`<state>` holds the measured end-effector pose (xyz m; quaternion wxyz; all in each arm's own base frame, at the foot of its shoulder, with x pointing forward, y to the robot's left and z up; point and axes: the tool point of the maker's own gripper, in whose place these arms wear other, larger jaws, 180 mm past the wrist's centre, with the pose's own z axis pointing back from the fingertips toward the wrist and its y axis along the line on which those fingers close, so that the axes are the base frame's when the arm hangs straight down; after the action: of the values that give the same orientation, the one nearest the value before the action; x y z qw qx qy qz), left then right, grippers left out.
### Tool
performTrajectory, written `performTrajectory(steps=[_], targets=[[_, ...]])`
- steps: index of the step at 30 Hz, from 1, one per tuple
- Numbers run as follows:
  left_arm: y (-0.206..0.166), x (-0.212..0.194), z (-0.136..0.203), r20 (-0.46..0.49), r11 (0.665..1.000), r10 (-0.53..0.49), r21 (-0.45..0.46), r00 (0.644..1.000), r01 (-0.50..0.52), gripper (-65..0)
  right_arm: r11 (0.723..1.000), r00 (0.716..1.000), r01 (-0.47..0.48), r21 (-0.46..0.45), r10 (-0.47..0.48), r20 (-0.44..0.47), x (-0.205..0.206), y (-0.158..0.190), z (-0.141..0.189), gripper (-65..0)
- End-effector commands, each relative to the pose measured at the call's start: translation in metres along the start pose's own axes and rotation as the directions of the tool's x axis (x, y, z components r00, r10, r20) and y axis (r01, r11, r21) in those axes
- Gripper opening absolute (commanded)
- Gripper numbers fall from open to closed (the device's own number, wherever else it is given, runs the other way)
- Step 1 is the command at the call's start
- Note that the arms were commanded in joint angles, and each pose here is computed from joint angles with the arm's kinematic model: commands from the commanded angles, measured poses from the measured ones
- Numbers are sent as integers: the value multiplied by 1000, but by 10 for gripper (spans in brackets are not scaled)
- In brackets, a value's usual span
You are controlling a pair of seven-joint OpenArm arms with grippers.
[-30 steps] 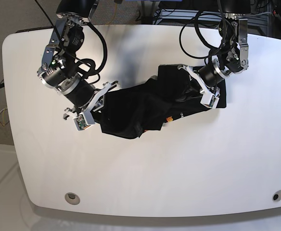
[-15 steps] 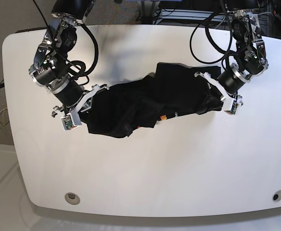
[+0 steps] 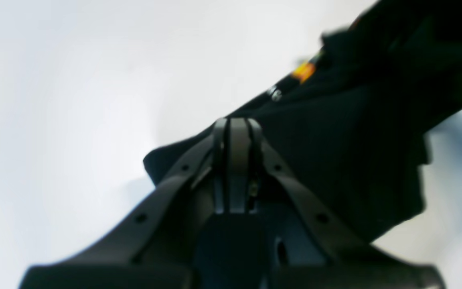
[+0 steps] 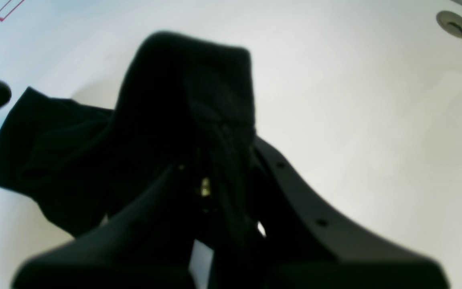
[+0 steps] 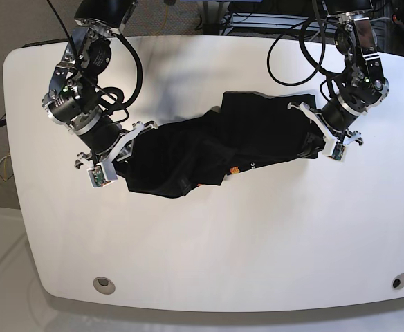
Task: Fold the T-shirt properly
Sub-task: 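Fold the held end with the right gripper toward the left gripper, then push the folded ends together with both grippers into a bundle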
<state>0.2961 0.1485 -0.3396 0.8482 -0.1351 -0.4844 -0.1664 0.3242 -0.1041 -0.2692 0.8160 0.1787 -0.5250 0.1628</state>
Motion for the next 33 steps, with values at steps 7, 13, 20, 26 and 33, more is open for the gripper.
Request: performTrajectory(steps=[7,13,20,26,33], targets=[[2,-19,-8,-33,999,43,1,999,-43,-650,1000,997,-15,14,14,70,19,3,2,-650],[3,-48,-13,-96,995,102,-1,990,-103,-650,1000,998,-15,14,14,69,18,3,2,-650],[2,-87,-21,-146,980,197,-3,969,-200,-650,1000,998,-13,14,12,67,17,3,2,-650],[-1,-120,-26,-199,969,244,4,949,-248,-650,1000,998,-13,14,12,67,17,3,2,-650],[-10,-124,-35,-210,962,262,-19,942,-272,-650,1000,997,-17,20,16,74,20,6,2,-650]])
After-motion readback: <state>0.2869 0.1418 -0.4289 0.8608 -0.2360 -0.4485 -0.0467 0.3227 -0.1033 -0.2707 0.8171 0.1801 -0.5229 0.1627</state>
